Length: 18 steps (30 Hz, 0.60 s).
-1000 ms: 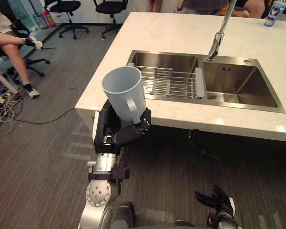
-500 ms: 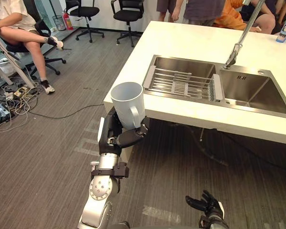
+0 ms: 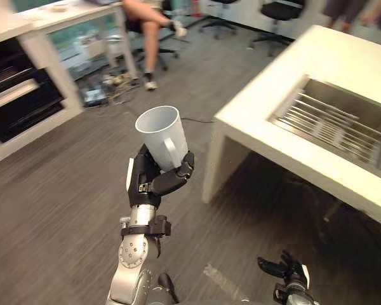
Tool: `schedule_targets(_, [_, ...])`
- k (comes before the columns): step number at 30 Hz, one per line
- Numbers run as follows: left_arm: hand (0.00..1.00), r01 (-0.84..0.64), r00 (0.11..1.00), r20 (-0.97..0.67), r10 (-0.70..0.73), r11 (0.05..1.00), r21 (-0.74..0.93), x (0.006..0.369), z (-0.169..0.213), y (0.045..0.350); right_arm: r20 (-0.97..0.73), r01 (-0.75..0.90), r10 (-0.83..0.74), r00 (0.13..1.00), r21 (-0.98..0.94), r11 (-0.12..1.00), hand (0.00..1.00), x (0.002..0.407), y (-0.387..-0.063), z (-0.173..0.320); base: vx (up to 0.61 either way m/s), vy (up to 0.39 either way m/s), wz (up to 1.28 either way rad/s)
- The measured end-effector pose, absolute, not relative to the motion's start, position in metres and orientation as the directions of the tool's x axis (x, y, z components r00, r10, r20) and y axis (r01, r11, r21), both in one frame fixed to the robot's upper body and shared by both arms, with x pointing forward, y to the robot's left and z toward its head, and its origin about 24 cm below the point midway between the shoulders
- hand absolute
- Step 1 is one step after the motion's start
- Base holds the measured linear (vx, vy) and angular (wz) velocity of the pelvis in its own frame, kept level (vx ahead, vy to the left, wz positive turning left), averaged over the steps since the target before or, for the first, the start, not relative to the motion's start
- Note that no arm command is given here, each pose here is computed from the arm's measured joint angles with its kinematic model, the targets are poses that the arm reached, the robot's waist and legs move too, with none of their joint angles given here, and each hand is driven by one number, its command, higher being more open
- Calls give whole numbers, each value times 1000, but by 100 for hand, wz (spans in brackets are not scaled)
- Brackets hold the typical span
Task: Walk over to the sink, pick up the cup, carry it to the dishwasher, place the cup inside the dishwasher, then close the dishwasher door
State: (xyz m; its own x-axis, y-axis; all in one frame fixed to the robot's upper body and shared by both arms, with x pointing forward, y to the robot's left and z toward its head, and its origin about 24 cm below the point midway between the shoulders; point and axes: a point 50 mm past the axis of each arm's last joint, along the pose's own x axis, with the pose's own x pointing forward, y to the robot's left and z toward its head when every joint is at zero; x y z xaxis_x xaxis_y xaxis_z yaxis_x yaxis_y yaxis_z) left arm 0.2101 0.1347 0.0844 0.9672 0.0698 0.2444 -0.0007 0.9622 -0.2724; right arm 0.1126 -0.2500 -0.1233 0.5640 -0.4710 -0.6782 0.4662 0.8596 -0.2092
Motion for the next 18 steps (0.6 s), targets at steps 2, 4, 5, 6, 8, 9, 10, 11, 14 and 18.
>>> schedule_targets(2, [30, -53, 968, 222, 115, 962, -266, 207, 80, 146, -663, 478, -481, 573, -206, 854, 90, 121, -254, -120, 76, 155, 115])
schedule_targets(4, [30, -98, 968, 200, 152, 962, -254, 202, 75, 157, -648, 444, -468, 601, -217, 870, 90, 136, -256, -117, 127, 209, 97])
schedule_targets(5, [30, -105, 968, 198, 157, 962, -252, 201, 74, 159, -643, 429, -460, 613, -218, 877, 90, 140, -255, -115, 198, 257, 129])
schedule_targets(6, [30, -108, 969, 190, 158, 963, -248, 201, 73, 160, -637, 406, -444, 630, -217, 888, 90, 147, -252, -114, 227, 236, 151])
schedule_targets(8, [30, -108, 968, 194, 157, 965, -241, 201, 74, 161, -632, 365, -413, 655, -214, 906, 90, 151, -245, -113, 223, 132, 163])
schedule_targets(9, [30, -113, 968, 194, 162, 964, -240, 201, 74, 162, -627, 359, -409, 663, -213, 909, 90, 152, -243, -112, 201, 48, 116])
schedule_targets(10, [30, -125, 966, 191, 173, 963, -240, 200, 74, 164, -613, 360, -404, 679, -202, 911, 90, 154, -241, -109, 256, 31, 115])
schedule_targets(11, [30, -126, 965, 195, 175, 962, -241, 200, 75, 165, -593, 366, -402, 698, -188, 912, 90, 154, -238, -104, 313, 20, 125])
schedule_targets(14, [30, -80, 958, 247, 146, 963, -257, 199, 89, 157, -576, 365, -396, 716, -175, 914, 90, 141, -233, -99, 299, -107, 195])
schedule_targets(18, [30, -35, 925, 355, 133, 962, -270, 197, 111, 154, -569, 352, -383, 728, -170, 921, 90, 132, -225, -95, 254, -193, 178])
